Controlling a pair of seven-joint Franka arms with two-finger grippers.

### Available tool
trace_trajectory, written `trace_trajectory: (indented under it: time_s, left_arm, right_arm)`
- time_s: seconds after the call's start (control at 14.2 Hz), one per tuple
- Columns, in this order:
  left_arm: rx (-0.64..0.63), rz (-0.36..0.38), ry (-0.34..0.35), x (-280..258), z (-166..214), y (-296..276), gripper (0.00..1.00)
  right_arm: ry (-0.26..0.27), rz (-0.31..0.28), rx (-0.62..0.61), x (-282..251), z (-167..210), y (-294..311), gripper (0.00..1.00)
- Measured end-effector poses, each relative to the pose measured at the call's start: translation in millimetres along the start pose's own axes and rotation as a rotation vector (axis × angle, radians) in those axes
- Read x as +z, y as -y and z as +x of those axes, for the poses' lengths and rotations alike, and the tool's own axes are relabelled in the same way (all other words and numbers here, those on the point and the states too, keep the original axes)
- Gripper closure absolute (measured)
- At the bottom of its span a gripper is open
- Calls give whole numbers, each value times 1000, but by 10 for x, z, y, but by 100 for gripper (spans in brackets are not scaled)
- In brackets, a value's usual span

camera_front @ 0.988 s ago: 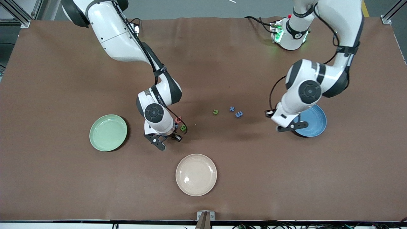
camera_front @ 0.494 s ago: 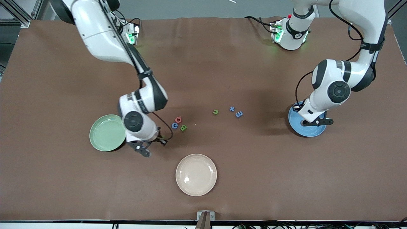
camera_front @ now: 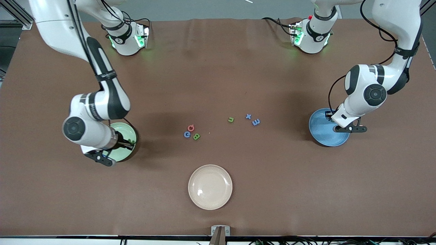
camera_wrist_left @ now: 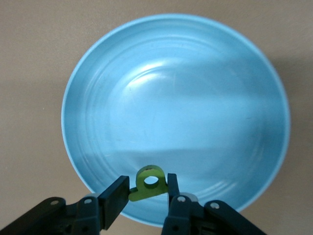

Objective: Sort upper and lower case letters into plates
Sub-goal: 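Open the left gripper over the blue plate while the right gripper releases N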

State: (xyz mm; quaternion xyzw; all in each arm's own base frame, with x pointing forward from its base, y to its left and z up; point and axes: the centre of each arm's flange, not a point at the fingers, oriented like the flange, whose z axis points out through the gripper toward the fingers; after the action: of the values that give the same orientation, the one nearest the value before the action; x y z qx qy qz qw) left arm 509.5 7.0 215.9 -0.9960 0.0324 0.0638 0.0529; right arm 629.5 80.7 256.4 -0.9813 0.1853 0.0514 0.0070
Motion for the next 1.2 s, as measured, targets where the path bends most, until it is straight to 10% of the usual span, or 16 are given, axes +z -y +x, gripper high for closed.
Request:
trace_trajectory:
  time_s: [0.63, 0.78, 1.2]
  left_arm:
    - [30, -12, -18, 327, 40, 49, 62]
    - [32, -12, -27, 291, 62, 46, 47]
    - [70, 10, -2, -495, 191, -404, 0]
  right_arm:
    - [34, -13, -42, 684, -252, -690, 68]
    - [39, -16, -41, 715, -277, -704, 68]
    - [28, -4, -45, 505, -220, -638, 15]
